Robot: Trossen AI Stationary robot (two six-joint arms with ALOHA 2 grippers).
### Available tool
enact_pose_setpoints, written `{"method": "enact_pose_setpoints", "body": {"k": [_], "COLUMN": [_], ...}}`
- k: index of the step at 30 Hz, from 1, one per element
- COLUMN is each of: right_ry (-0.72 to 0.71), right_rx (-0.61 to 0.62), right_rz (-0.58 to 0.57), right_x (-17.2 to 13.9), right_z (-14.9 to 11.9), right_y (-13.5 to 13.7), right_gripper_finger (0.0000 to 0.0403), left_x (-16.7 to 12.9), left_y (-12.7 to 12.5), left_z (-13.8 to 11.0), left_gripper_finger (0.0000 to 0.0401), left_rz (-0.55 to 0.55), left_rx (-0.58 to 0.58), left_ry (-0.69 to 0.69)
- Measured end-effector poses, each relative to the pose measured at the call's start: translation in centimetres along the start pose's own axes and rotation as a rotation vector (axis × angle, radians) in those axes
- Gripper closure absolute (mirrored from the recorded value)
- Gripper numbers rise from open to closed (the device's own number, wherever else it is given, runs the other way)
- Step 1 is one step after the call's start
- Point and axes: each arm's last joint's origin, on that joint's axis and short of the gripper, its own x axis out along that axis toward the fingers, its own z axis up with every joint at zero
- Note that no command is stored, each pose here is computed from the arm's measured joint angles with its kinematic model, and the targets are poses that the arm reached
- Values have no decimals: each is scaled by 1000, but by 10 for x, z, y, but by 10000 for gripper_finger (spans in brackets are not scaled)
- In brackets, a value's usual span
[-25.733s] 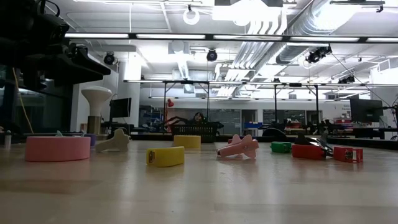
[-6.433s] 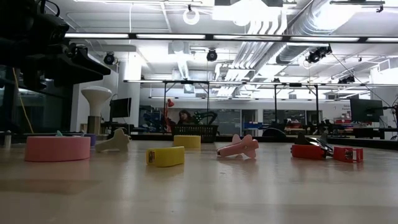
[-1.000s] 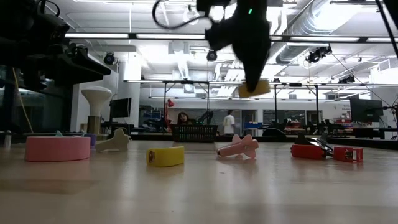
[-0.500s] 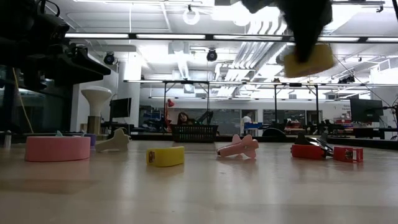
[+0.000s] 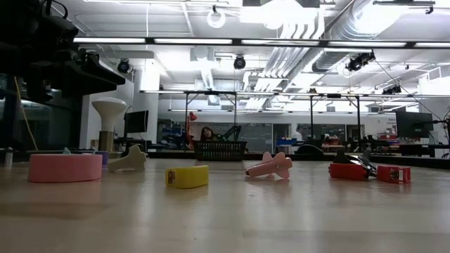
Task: Pick and place Stapler, Stapler remover, tape
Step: Put the yellow tape into the green bin
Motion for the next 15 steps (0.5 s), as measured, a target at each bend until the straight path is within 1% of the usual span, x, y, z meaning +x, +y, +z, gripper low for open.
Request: {"method": "enact_pose_setpoints", "body": {"k": [7,12,15], "right_ry": [5,-6,11], "right_rx": [150,245,245], "right_rz": [-16,-16,-28], "right_x": [3,5,6], "right_z": [-47,-67,-75], "right_y": [-13,-20,-24], "right_gripper_finger": [373,373,373], "left_x": [0,0,0], "left_y": [0,0,0], "left_z": [0,0,0], "left_gripper_finger": [204,204,204], "left_rz": [0,-1,-1], "left_rx": [0,0,0], "left_ry": [0,0,-1]}}
